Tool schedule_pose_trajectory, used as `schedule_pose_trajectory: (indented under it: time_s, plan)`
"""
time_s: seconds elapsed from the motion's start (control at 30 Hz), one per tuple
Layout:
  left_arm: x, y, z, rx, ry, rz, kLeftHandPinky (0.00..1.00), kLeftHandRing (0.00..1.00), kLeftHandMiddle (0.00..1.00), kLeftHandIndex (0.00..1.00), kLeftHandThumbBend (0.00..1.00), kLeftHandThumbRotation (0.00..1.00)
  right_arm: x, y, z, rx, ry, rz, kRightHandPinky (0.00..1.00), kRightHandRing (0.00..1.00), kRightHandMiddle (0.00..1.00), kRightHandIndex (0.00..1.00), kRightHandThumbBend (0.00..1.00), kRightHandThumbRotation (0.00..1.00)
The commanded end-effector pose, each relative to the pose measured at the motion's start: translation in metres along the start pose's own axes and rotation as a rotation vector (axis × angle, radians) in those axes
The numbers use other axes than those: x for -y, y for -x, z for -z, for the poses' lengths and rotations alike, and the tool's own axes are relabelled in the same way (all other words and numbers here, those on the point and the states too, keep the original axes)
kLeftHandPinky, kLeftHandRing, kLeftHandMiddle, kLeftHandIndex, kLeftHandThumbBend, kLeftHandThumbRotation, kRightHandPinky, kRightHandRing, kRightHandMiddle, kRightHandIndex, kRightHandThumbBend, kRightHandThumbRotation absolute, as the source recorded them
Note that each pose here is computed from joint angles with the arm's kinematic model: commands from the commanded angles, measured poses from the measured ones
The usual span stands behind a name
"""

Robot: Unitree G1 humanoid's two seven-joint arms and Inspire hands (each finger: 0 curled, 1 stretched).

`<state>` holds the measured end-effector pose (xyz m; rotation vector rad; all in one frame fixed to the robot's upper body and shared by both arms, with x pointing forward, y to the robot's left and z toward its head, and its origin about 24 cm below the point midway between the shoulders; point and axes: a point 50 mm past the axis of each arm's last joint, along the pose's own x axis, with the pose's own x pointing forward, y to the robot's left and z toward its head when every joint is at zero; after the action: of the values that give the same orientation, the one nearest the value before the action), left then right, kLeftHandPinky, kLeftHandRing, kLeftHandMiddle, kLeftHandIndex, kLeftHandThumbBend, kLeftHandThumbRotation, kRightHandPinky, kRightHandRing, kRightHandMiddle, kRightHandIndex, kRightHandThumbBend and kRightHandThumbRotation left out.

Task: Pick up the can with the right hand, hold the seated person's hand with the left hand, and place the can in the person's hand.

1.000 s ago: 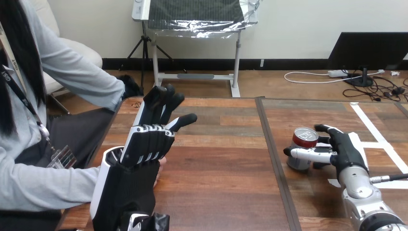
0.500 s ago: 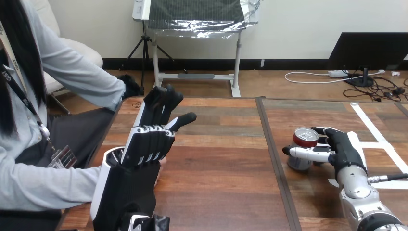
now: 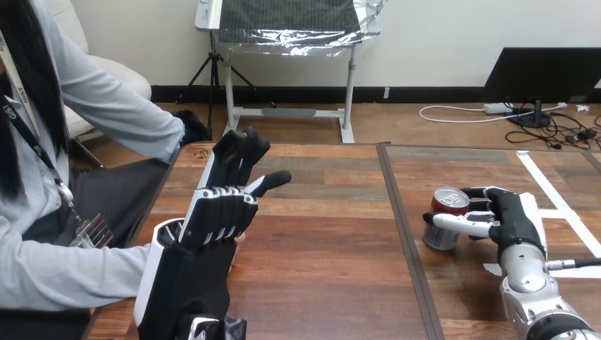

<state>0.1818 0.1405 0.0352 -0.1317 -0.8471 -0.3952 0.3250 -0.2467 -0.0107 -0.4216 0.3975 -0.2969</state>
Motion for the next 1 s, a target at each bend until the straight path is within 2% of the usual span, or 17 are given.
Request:
schedule_pose_trajectory:
  time_s: [0.0,0.23,0.47,0.8,0.97]
  plan:
    - [0.0064,-0.0159,0.0041,0.063,0.037,0.0,0.83,0.97,0.98,0.97,0.82,0.73,0.0001,-0.0078,-0.0346,0.085,-0.05,0.03,0.53,0.57,0.6,0.6,0.84,0.0]
    - [0.0059,-0.0168,0.0039,0.061,0.053,0.011,0.89,0.99,0.99,0.96,0.82,0.69,0.0017,-0.008,-0.0353,0.089,-0.05,0.042,0.51,0.55,0.58,0.57,0.82,0.0]
    - [0.0055,-0.0159,0.0036,0.061,0.022,0.003,0.86,0.97,0.98,0.96,0.82,0.71,0.0028,-0.0084,-0.0371,0.094,-0.064,0.055,0.47,0.51,0.56,0.55,0.81,0.0]
    - [0.0062,-0.0167,0.0049,0.059,0.051,0.002,0.85,0.97,0.98,0.96,0.84,0.68,0.0048,-0.0088,-0.0403,0.115,-0.078,0.056,0.43,0.49,0.54,0.54,0.8,0.0]
    - [0.0068,-0.0172,0.0052,0.06,0.062,-0.001,0.86,0.97,0.98,0.97,0.81,0.67,0.0056,-0.0091,-0.0418,0.122,-0.078,0.057,0.43,0.48,0.54,0.54,0.79,0.0]
